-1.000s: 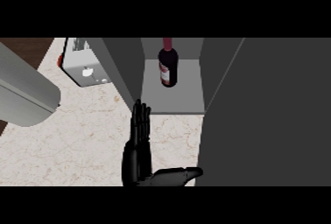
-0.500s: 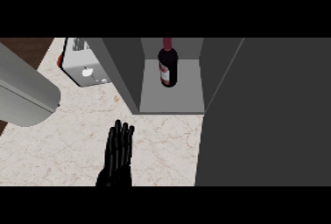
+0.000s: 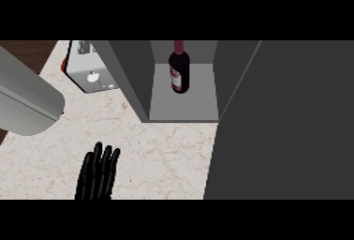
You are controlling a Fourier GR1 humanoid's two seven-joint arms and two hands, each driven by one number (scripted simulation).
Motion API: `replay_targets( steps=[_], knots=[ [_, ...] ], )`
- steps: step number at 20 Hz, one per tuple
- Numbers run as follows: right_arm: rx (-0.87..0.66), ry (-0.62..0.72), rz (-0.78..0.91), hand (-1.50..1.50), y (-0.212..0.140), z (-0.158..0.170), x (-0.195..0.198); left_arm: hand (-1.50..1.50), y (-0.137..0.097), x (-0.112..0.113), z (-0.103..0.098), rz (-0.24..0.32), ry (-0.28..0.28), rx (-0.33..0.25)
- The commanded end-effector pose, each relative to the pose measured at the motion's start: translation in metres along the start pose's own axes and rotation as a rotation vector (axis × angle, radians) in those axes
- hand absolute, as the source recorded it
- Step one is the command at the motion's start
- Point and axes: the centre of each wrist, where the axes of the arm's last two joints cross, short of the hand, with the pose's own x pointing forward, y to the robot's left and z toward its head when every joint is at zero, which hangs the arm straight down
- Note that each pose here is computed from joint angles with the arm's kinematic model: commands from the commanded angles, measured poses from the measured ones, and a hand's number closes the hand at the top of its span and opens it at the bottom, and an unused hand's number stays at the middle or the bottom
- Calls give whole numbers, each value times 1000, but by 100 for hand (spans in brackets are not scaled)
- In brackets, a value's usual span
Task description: Pick up the wine, place it into the cabinet and close the cabinet
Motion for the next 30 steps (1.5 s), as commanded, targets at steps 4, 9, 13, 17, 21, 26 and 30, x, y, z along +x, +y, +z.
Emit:
replay_targets(
  steps=[4,9,13,17,21,26,30],
  knots=[
    [140,25,-186,150,16,19,9,-150,35,29,-1,5,-1,8],
    [198,66,-265,150,38,26,16,-150,51,22,5,-27,-64,45],
    [328,25,-157,150,48,20,17,-150,70,52,-3,-29,-70,55],
    [389,0,-187,150,72,25,32,-150,92,56,-6,-27,-61,81],
    [416,-8,-219,150,94,21,32,-150,107,73,-9,-43,-43,74],
    [434,-15,-253,150,123,15,32,-150,130,72,-8,-54,-49,71],
    [431,7,-246,150,134,11,36,-150,147,83,-24,-55,-60,65]
  ],
)
